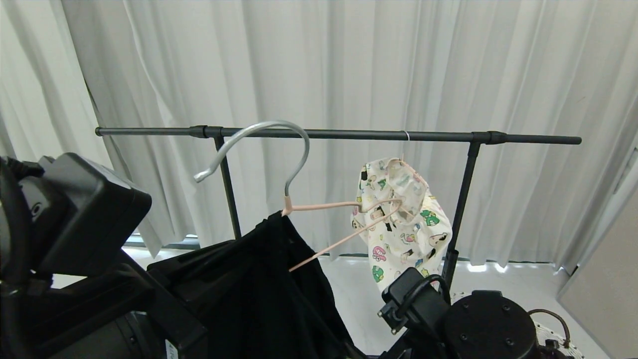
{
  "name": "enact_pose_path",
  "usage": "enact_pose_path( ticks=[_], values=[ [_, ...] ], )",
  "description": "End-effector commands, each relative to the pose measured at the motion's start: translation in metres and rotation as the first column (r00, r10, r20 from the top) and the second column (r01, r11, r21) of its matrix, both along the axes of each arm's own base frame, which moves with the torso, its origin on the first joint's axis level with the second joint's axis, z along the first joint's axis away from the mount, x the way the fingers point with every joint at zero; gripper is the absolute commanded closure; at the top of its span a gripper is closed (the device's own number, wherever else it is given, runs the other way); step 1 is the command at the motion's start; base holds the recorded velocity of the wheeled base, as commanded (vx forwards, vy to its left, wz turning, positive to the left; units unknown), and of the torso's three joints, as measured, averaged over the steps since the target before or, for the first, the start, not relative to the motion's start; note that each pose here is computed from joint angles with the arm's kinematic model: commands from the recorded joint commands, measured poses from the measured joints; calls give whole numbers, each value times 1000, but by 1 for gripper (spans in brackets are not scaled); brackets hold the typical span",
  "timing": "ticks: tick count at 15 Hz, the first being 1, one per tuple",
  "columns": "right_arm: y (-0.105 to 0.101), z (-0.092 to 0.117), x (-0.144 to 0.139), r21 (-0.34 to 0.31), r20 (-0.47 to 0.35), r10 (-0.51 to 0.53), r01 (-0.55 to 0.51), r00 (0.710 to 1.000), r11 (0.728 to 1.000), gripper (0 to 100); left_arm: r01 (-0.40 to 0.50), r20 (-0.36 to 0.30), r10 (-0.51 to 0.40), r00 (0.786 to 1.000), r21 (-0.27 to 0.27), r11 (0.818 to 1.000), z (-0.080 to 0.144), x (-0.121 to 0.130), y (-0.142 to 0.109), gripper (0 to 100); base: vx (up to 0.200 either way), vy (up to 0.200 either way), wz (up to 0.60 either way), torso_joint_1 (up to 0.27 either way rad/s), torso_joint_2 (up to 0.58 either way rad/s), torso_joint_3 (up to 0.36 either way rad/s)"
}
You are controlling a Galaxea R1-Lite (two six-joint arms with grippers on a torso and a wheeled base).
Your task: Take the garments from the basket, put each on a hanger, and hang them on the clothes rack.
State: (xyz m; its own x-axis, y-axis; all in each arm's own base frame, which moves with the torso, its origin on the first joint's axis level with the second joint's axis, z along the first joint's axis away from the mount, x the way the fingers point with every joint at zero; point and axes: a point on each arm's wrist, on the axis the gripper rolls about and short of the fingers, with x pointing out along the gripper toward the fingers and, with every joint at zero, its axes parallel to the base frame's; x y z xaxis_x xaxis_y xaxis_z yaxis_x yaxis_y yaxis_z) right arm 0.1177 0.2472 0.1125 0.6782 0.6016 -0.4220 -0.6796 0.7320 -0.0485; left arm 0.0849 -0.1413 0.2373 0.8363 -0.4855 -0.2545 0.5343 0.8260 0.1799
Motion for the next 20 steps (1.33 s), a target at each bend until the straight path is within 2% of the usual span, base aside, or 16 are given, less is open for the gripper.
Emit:
enact_pose_path(
  ticks=[1, 4, 5, 7, 11, 13, 15, 17, 19, 20],
  values=[
    [-11, -3, 10, -20, 0, -54, 54, 999, 998, 0, 6, -1, -6, 1000, 2, 1000, -2, -2, 1, 100, 0, 0, 0, 0, 0, 0],
    [-32, 0, 33, -53, 42, -171, 173, 984, 984, 0, 6, -5, -6, 1000, 8, 1000, -5, -3, 4, 100, 0, 0, 0, 0, 0, 0],
    [-44, 4, 48, -55, 71, -256, 260, 964, 964, 0, 11, -15, -10, 1000, 27, 1000, -14, -7, 9, 100, 0, 0, 0, 0, 0, 0],
    [-59, 10, 64, -50, 99, -348, 354, 932, 934, 0, 40, -26, -39, 999, 49, 998, -24, -14, 15, 100, 0, 0, 0, 0, 0, 0],
    [-82, 14, 84, -63, 132, -440, 450, 888, 891, 0, 53, -27, -52, 998, 55, 997, -29, -18, 18, 100, 0, 0, 0, 0, 0, 0],
    [-85, 20, 84, -40, 141, -449, 458, 882, 888, 0, 54, -41, -51, 998, 87, 995, -38, -20, 21, 100, 0, 0, 0, 0, 0, 0],
    [-87, 27, 81, -17, 152, -449, 457, 880, 889, 0, 45, -69, -34, 997, 163, 986, -60, -21, 26, 100, 0, 0, 0, 0, 0, 0],
    [-85, 30, 77, -8, 156, -435, 441, 887, 897, 0, 50, -82, -35, 996, 187, 981, -66, -21, 26, 100, 0, 0, 0, 0, 0, 0],
    [-78, 29, 66, -12, 155, -387, 394, 909, 919, 0, 45, -89, -28, 996, 196, 980, -67, -19, 22, 100, 0, 0, 0, 0, 0, 0],
    [-69, 26, 54, -24, 149, -331, 338, 932, 941, 0, 39, -85, -24, 996, 182, 983, -63, -18, 21, 100, 0, 0, 0, 0, 0, 0]
  ],
)
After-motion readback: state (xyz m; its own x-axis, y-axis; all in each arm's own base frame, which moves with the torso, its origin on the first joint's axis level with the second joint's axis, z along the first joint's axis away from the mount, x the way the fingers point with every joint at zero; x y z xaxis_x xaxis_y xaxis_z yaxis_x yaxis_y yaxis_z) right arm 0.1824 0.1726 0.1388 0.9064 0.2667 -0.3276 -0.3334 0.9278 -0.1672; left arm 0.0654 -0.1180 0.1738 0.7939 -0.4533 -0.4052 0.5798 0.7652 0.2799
